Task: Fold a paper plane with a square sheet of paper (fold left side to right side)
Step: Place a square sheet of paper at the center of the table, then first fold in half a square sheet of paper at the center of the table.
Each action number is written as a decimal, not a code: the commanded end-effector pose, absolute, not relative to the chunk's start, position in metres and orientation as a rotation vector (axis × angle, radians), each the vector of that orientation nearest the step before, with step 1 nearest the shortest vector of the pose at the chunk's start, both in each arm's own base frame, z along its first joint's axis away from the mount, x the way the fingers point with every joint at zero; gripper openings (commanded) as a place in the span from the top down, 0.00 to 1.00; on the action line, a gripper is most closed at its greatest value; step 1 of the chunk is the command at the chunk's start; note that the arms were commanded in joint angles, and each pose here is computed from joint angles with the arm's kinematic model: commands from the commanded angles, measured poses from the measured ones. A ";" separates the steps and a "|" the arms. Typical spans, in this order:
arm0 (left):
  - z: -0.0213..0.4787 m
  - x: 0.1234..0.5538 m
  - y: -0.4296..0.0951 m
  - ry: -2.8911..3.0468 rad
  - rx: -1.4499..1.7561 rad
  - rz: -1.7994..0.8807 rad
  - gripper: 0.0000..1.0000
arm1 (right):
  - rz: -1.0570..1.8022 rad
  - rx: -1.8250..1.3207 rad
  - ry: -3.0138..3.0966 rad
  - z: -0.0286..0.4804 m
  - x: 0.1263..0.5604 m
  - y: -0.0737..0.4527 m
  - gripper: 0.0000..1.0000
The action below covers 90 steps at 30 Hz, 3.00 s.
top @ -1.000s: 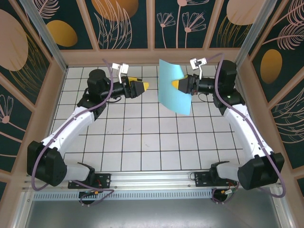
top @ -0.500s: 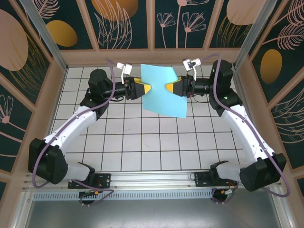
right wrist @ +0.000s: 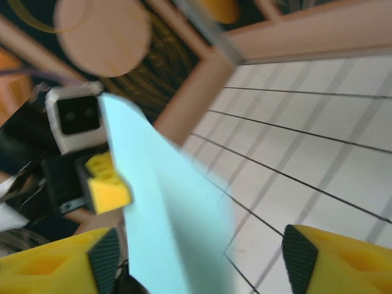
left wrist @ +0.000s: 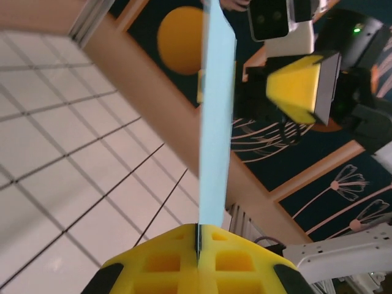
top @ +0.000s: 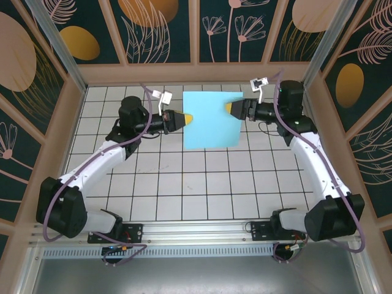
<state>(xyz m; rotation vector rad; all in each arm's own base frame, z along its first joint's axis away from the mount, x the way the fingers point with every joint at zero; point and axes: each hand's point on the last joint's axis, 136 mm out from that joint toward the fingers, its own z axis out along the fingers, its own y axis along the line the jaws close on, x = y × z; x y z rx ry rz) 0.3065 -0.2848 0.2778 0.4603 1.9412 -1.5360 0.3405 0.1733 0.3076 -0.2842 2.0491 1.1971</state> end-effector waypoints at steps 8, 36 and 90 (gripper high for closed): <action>0.131 0.325 -0.271 2.401 0.052 -1.392 1.00 | 0.888 0.069 2.382 0.179 0.355 0.127 0.20; 0.045 0.358 -0.263 2.707 0.034 -1.058 1.00 | 1.019 -0.006 2.673 0.055 0.366 0.246 0.32; 0.099 0.361 -0.339 2.471 0.050 -1.554 0.46 | 1.417 0.059 2.437 0.111 0.373 0.254 0.38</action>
